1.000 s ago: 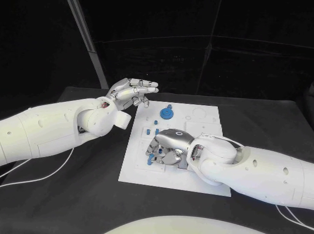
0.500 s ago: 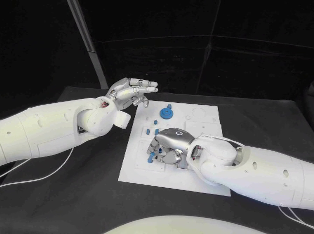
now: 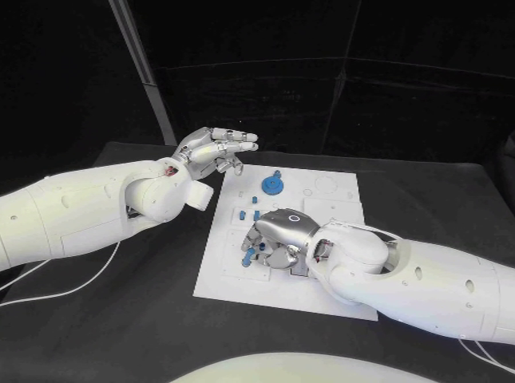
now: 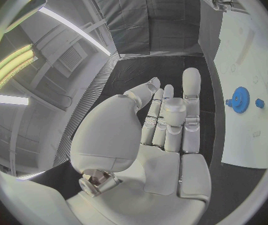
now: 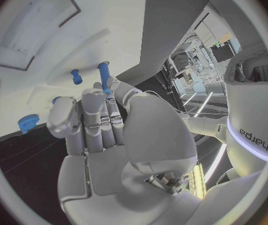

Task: Assemble the parts on the task board

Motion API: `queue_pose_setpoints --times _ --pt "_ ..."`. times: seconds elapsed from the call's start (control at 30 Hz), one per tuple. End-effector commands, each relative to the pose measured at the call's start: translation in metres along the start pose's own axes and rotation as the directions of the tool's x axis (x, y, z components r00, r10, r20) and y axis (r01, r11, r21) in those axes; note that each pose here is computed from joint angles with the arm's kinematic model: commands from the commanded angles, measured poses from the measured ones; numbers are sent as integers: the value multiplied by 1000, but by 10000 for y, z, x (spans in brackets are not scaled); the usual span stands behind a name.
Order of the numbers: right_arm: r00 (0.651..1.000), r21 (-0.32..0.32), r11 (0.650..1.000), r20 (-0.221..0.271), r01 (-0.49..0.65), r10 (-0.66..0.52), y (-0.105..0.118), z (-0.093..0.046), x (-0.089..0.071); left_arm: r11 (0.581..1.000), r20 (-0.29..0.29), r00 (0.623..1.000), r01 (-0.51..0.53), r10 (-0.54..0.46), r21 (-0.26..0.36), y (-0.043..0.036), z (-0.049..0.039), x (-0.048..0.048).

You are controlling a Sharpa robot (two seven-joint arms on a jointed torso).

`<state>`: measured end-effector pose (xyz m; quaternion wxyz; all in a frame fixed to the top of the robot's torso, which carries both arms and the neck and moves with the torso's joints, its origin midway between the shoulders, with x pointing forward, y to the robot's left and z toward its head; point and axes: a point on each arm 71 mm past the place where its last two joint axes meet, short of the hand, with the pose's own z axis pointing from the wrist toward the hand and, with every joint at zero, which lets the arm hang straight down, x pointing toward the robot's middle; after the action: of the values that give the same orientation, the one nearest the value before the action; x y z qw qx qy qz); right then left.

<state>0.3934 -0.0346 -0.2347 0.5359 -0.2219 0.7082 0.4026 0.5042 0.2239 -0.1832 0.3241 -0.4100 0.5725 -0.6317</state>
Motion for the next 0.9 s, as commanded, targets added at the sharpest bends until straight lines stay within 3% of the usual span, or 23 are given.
queue_pose_setpoints --times 0.03,0.33,0.67,0.9 --pt "999 7 1000 -41 30 -30 11 11 23 1000 -11 1000 2 -2 8 -13 6 13" --pt "993 3 996 -81 88 -87 67 53 55 1000 -12 1000 3 -3 7 -13 5 14" --pt "994 -42 993 -13 108 -109 167 91 13 1000 -12 1000 3 -3 5 -12 1 11" --pt "995 -39 995 20 94 -93 155 88 -11 1000 -13 1000 3 -3 3 -12 0 11"
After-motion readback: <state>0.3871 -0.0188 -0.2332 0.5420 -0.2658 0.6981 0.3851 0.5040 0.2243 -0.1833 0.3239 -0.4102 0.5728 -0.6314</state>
